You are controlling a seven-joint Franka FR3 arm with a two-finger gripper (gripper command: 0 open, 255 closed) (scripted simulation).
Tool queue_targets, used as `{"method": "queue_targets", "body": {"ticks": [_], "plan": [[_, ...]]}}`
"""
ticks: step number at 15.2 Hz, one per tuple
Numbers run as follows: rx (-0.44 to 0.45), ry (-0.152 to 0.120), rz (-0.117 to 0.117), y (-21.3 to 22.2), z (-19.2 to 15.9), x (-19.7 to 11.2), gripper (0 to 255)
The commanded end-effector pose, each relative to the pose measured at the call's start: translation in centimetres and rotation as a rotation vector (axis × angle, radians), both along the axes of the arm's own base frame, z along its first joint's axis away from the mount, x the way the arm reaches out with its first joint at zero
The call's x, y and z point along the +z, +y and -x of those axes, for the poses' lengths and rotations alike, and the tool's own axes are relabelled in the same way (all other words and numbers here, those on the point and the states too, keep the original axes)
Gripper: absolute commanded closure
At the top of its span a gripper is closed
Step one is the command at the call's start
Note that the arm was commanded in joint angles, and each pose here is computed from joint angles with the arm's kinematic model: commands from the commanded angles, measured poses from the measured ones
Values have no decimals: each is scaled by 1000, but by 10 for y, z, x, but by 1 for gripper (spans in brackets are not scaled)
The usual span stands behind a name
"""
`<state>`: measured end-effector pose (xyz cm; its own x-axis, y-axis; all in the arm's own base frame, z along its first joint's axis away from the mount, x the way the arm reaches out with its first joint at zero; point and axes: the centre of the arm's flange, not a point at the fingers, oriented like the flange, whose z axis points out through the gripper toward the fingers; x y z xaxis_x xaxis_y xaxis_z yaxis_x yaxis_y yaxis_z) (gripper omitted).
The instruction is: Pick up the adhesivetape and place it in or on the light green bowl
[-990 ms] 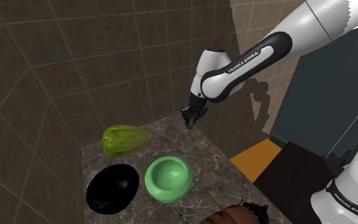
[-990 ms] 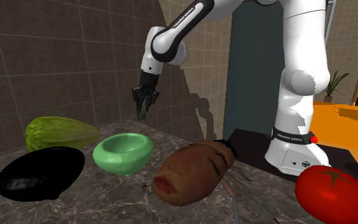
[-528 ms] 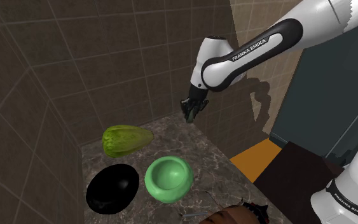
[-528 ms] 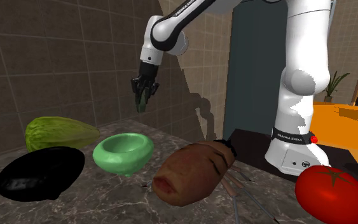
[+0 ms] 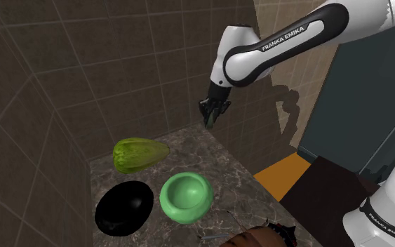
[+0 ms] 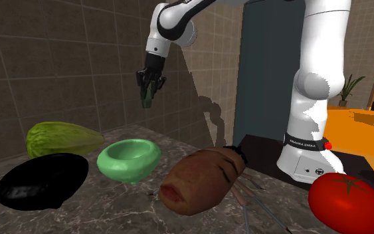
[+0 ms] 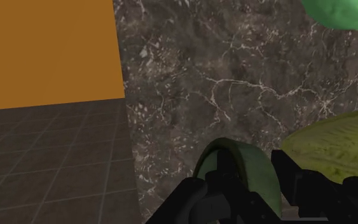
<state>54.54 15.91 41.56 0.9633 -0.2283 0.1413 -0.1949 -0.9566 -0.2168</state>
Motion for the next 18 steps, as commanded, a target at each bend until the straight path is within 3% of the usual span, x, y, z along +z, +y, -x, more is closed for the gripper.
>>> {"method": "queue_targets", "body": {"ticks": [1,4,18], "plan": [[0,0,0,1,1,10,255],[0,0,0,1,1,23,255],[0,0,0,156,101,35,255]]}}
